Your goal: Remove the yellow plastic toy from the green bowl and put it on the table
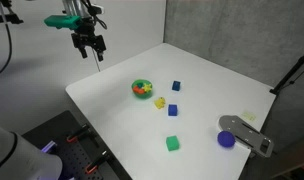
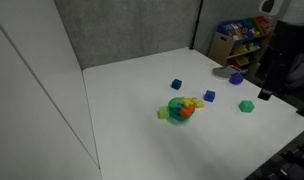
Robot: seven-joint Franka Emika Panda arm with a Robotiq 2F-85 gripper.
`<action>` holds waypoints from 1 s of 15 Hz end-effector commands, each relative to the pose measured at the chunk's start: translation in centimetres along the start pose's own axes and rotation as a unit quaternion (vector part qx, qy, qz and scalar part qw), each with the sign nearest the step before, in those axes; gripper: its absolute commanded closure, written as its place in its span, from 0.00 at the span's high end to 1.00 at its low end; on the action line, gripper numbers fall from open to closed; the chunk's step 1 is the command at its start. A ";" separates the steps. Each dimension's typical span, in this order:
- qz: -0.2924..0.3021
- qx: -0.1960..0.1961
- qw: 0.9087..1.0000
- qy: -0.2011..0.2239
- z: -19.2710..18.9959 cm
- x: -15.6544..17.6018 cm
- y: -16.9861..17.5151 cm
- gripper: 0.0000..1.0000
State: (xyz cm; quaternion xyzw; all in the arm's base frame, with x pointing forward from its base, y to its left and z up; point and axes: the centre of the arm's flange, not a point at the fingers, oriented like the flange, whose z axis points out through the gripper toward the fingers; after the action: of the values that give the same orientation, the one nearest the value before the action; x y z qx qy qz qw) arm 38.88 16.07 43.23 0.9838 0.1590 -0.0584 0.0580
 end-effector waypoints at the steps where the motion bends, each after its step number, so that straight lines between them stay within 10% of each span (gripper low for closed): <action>1: 0.000 0.000 1.000 0.000 0.0 0.0 0.0 1.00; 15: 0.049 0.031 0.997 0.051 0.8 8.2 3.1 1.00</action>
State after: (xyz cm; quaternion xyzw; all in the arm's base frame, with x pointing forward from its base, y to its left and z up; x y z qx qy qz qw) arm 44.01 15.86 41.84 0.9903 0.1346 -0.0143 0.0299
